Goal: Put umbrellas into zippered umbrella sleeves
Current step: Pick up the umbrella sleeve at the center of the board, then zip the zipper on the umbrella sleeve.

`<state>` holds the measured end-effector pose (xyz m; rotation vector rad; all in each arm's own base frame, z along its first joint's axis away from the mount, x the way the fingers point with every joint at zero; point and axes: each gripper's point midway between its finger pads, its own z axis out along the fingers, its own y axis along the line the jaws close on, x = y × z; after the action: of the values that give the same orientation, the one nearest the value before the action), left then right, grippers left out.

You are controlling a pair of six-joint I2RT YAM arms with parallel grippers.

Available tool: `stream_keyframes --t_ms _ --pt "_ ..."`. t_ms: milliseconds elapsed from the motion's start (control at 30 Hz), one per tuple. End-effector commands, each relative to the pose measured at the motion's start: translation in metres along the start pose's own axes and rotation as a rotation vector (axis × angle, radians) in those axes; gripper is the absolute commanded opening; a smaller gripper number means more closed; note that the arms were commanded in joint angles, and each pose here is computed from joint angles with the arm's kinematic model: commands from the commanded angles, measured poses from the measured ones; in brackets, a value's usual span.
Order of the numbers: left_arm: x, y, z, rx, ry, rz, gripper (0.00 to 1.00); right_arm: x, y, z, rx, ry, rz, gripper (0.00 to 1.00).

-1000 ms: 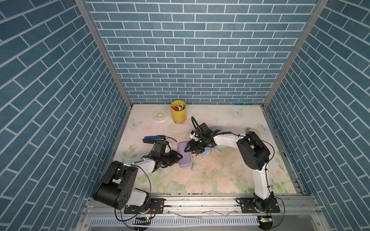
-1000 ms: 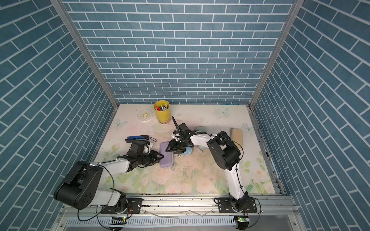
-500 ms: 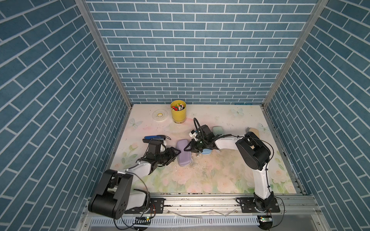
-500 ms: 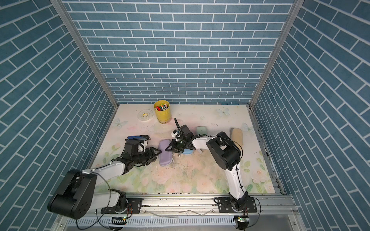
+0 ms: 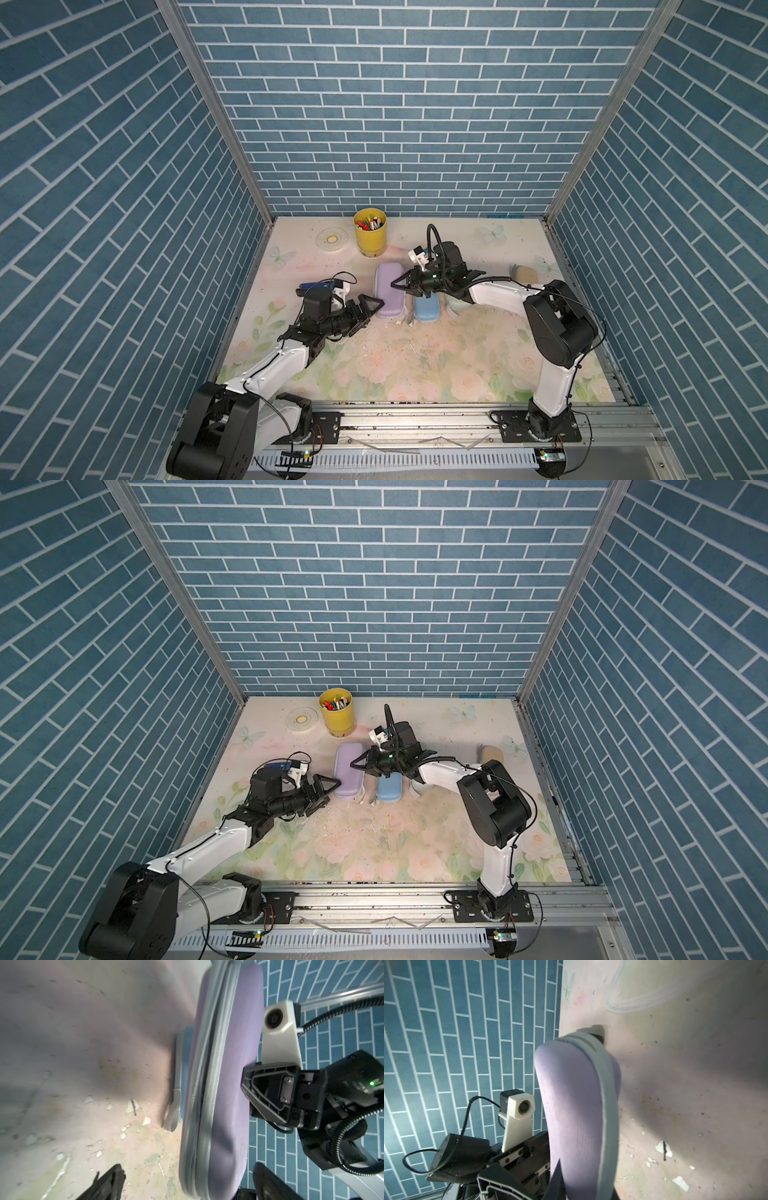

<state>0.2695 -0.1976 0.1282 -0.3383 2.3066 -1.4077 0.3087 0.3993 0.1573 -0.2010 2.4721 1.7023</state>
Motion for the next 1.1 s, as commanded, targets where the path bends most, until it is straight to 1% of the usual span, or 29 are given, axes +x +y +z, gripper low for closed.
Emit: stream_keyframes --t_ms 0,67,167,300,333,367,433,467,500,533,600,633,667,733,833,867,933,967,1067 --pt "-0.005 -0.029 0.013 0.088 0.002 0.051 0.93 -0.004 0.045 -0.009 -0.132 -0.022 -0.027 0.06" --pt "-0.007 -0.037 0.019 0.135 0.001 0.042 0.87 -0.005 0.049 -0.007 -0.146 -0.029 -0.016 0.07" --pt "-0.013 -0.045 0.025 0.166 -0.005 0.042 0.75 0.002 0.051 -0.001 -0.145 -0.014 -0.012 0.09" --pt "-0.019 -0.053 0.026 0.17 0.0 0.065 0.61 0.006 0.051 0.0 -0.144 -0.001 0.003 0.12" --pt "-0.019 -0.054 0.026 0.169 0.005 0.075 0.55 0.008 0.052 -0.001 -0.146 0.003 0.002 0.14" --pt "-0.019 -0.056 0.025 0.175 0.015 0.085 0.47 0.007 0.054 -0.005 -0.152 0.004 -0.004 0.2" --pt "-0.019 -0.06 0.022 0.192 0.033 0.091 0.36 0.005 0.057 -0.016 -0.154 0.003 -0.027 0.36" --pt "-0.02 -0.061 0.018 0.202 0.043 0.089 0.32 0.001 0.052 -0.027 -0.13 -0.011 -0.048 0.41" --pt "-0.021 -0.064 0.014 0.214 0.051 0.091 0.3 -0.001 0.044 -0.037 -0.094 -0.026 -0.07 0.43" --pt "-0.022 -0.068 0.009 0.229 0.06 0.098 0.3 -0.004 0.033 -0.049 -0.033 -0.048 -0.109 0.44" --pt "-0.02 -0.077 0.0 0.256 0.087 0.124 0.3 -0.004 0.006 -0.068 0.169 -0.078 -0.238 0.45" --pt "-0.018 -0.082 -0.003 0.261 0.105 0.139 0.31 -0.001 -0.009 -0.075 0.283 -0.083 -0.336 0.45" --pt "-0.016 -0.086 -0.005 0.261 0.122 0.155 0.31 0.001 -0.02 -0.079 0.369 -0.089 -0.43 0.45" --pt "-0.012 -0.094 -0.009 0.275 0.151 0.17 0.32 0.001 -0.032 -0.085 0.481 -0.133 -0.592 0.45" --pt "-0.008 -0.104 -0.014 0.3 0.178 0.18 0.32 0.005 -0.024 -0.079 0.533 -0.197 -0.854 0.43" --pt "-0.007 -0.105 -0.015 0.302 0.182 0.18 0.31 0.01 -0.015 -0.073 0.531 -0.211 -0.949 0.43" --pt "-0.005 -0.107 -0.016 0.304 0.192 0.177 0.31 0.017 0.005 -0.062 0.5 -0.248 -1.083 0.43" --pt "-0.005 -0.109 -0.016 0.307 0.192 0.181 0.31 0.02 0.012 -0.057 0.477 -0.258 -1.119 0.42" --pt "-0.002 -0.109 -0.016 0.307 0.197 0.182 0.3 0.026 0.027 -0.047 0.419 -0.266 -1.155 0.41"
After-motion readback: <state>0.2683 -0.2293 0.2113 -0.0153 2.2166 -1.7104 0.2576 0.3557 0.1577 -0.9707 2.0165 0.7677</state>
